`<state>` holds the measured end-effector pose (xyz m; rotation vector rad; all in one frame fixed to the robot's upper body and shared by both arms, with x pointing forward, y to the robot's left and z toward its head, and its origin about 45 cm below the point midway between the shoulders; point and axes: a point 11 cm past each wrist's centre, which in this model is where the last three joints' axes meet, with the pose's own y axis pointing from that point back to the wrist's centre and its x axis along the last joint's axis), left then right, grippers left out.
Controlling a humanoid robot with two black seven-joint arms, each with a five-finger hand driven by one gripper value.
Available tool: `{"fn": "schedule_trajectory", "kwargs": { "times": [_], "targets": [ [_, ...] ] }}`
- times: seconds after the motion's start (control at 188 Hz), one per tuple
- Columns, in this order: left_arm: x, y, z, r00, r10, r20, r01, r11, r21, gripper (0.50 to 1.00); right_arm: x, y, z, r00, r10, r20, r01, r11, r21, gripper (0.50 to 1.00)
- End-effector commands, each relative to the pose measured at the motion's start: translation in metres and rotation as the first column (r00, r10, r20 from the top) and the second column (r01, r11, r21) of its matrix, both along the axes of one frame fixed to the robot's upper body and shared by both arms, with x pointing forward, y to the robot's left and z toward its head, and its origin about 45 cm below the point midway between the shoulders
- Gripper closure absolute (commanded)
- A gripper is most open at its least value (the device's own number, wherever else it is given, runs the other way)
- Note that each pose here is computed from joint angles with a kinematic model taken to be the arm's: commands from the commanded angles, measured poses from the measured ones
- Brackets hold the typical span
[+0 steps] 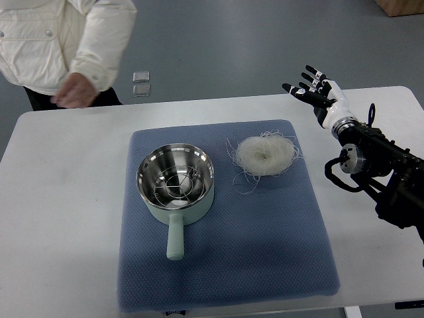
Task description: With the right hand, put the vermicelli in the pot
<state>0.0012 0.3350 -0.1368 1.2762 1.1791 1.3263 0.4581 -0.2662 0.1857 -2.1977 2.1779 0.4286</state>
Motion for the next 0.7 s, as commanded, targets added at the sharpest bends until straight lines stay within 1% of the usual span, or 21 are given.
{"fn": "schedule_trajectory", "kwargs": {
  "times": [0.0,0.356,0.697],
  "targets": [
    [0.0,-0.0005,0.0,1.0,0.002,0.0,-0.002,1.0,-0.001,0.5,-0.0001,-0.0002,-0.0005,1.0,0.001,-0.001,-0.001,1.0,-0.005,0.576],
    [0.0003,-0.0005,0.0,1.0,0.005,0.001,-0.005,1.0,-0.001,0.5,0.0002,0.0002,0.0004,1.0,0.005,0.001,-0.005,1.0,-0.004,0.579],
    [0.0003,-0.0005,0.0,1.0,0.005,0.001,-0.005,1.0,-0.001,0.5,-0.0004,0.0058,-0.0005,0.999,0.049,0.0,-0.049,0.999,0.007,0.579]
  ]
}}
